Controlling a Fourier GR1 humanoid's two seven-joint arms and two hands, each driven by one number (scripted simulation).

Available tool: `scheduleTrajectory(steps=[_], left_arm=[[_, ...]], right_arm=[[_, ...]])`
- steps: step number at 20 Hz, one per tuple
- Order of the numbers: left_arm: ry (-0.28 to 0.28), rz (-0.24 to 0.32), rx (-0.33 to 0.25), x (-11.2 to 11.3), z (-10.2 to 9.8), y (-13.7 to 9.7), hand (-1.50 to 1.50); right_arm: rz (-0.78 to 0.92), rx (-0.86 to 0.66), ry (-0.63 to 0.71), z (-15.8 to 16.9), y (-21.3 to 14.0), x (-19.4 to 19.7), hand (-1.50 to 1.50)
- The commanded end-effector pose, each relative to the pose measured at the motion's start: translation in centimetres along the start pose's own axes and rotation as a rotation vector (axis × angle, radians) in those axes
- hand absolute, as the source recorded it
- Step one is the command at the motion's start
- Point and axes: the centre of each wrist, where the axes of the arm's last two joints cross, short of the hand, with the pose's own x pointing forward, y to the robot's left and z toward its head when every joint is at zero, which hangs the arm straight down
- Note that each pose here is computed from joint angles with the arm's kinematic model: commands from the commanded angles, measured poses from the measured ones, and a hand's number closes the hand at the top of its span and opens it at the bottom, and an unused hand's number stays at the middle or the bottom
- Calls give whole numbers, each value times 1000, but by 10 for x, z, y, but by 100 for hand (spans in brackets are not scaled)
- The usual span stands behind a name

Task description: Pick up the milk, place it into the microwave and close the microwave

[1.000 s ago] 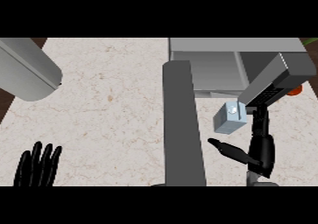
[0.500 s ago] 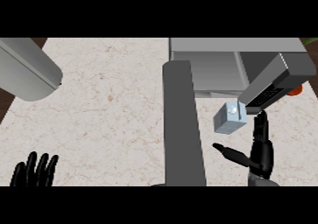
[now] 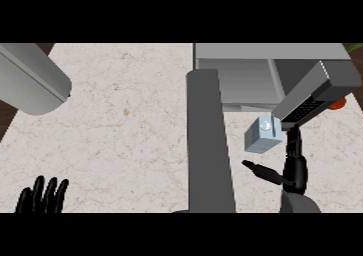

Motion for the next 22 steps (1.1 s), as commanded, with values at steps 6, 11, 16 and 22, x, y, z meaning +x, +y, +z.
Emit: scheduleTrajectory(steps=[6, 11, 16, 22], left_arm=[[6, 11, -5, 3, 10, 20, -150], [15, 7, -7, 7, -7, -3, -150], [0, -9, -2, 3, 14, 14, -150], [0, 18, -12, -12, 7, 8, -150]], right_arm=[[-36, 51, -57, -8, 13, -10, -150], [-51, 39, -14, -18, 14, -10, -150], [-42, -1, -17, -36, 30, 5, -150], [142, 1, -62, -32, 13, -8, 150]])
